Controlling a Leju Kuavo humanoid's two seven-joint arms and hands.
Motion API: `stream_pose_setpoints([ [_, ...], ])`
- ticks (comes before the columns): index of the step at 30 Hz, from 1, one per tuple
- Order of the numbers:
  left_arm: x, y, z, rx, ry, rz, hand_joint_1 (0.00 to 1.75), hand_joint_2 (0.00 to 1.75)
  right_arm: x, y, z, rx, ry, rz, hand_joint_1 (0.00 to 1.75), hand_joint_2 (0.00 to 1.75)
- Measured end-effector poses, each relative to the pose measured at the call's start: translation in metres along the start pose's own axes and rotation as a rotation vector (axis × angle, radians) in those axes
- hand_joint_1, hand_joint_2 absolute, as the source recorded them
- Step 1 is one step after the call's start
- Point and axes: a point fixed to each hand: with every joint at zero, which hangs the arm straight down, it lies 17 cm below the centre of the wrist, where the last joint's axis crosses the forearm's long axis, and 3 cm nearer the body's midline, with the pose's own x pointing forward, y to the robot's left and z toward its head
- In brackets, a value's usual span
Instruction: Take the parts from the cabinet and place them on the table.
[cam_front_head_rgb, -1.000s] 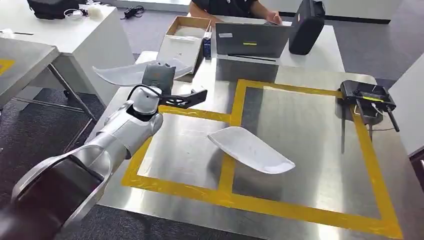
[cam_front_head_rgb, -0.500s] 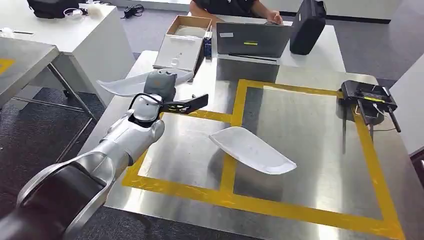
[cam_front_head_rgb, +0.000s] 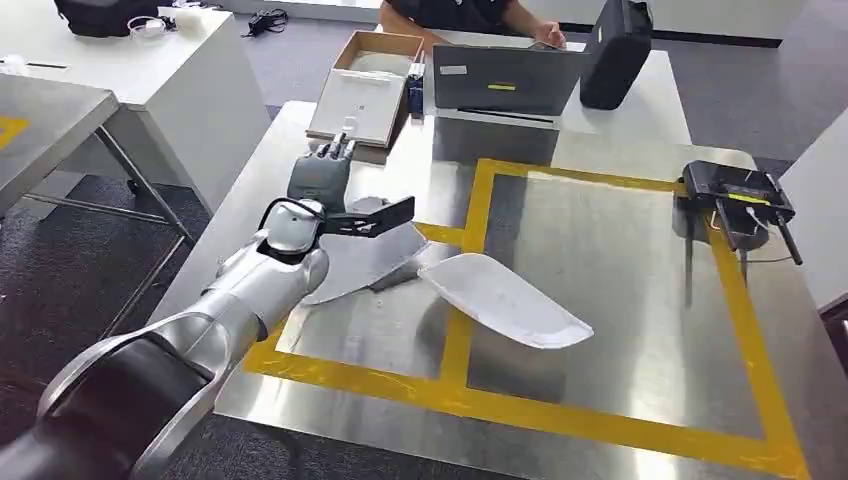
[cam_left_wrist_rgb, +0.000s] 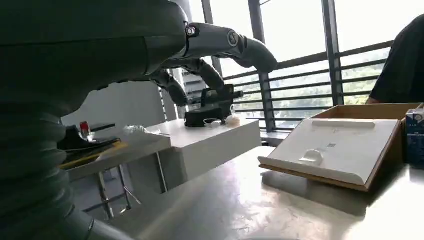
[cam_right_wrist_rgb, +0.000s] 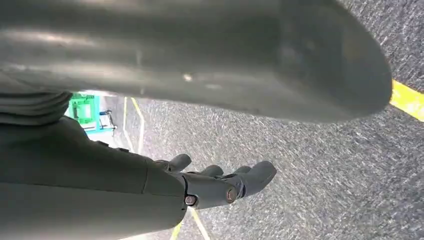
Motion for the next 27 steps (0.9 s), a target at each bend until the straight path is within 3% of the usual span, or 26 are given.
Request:
stream_pose_setpoints([
  [27, -0.008, 0.012, -0.006, 0.011, -0.01, -0.043, 0.0, 0.0, 0.014, 0.003, 0.002, 0.001, -0.036, 0.007, 0.0, 0.0],
])
